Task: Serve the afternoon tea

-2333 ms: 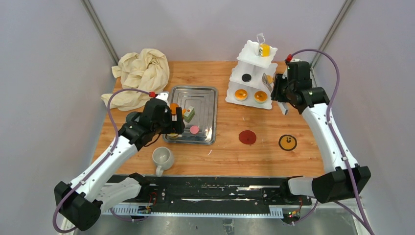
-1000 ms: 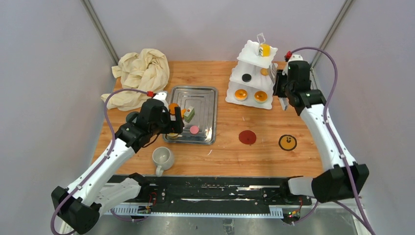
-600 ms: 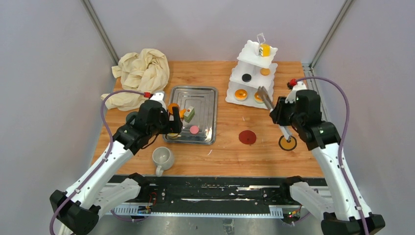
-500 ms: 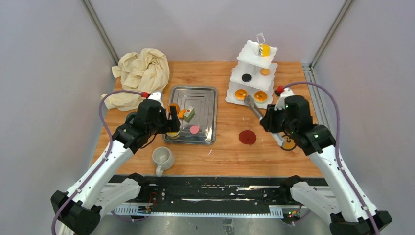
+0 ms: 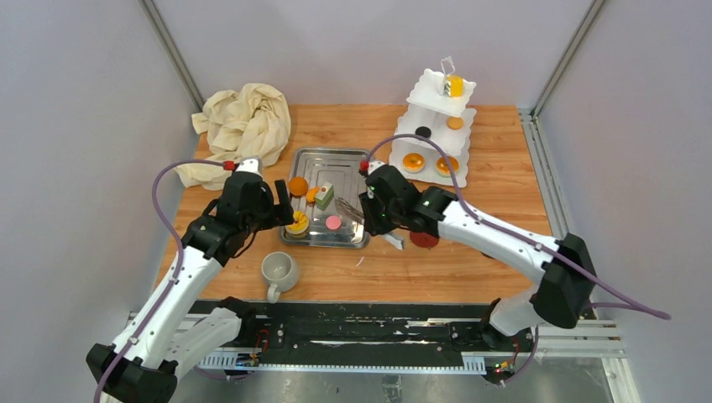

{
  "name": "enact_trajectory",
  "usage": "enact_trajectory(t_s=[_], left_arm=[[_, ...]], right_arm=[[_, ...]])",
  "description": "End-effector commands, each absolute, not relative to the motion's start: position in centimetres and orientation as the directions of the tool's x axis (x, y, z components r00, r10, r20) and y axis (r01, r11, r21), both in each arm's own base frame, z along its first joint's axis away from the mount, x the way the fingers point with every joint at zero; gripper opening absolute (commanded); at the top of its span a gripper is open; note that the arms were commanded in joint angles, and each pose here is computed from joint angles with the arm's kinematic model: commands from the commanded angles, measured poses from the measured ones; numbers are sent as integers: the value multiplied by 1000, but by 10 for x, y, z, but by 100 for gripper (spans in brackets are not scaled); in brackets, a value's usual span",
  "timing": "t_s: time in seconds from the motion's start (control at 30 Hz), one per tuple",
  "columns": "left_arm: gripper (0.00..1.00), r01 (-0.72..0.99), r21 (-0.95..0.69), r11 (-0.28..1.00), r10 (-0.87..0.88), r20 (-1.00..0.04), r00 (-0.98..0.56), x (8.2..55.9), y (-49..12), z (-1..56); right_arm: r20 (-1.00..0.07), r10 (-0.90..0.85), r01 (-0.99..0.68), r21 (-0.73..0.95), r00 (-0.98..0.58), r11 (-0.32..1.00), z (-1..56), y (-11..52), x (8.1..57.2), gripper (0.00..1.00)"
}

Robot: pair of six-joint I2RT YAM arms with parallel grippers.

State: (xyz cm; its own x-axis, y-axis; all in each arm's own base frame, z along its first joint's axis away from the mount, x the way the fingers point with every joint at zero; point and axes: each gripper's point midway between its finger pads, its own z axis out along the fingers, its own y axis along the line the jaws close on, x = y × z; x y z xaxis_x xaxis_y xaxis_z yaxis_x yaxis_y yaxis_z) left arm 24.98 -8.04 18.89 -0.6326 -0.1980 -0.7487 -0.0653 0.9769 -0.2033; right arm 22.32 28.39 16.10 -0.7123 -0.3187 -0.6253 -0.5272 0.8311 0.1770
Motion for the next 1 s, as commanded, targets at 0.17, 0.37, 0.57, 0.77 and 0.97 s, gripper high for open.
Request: enact_trajectory(t_s=[0.17,0.37,0.57,0.77,0.97], left_arm=[[98,-107,-181,978,-209,-788,-579,245,-59,214],[98,-93,-185,978,-203,-780,-592,243,-60,210],[98,-71,-191,979,-195,-775,-602,242,-64,206],[98,-38,-227,973,-202,-764,-612,245,-75,201],[98,-30,-250,968,-217,-764,-607,246,-79,200]], right_arm=[[-713,-260,-598,271,-651,754,182,386,253,16],[-694,-261,-560,242,-671,792,161,405,275,12],[-667,-250,-489,197,-702,850,142,368,279,11],[-679,-226,-449,170,-698,877,150,333,273,11],[-690,-233,-445,144,-686,884,158,321,271,15]])
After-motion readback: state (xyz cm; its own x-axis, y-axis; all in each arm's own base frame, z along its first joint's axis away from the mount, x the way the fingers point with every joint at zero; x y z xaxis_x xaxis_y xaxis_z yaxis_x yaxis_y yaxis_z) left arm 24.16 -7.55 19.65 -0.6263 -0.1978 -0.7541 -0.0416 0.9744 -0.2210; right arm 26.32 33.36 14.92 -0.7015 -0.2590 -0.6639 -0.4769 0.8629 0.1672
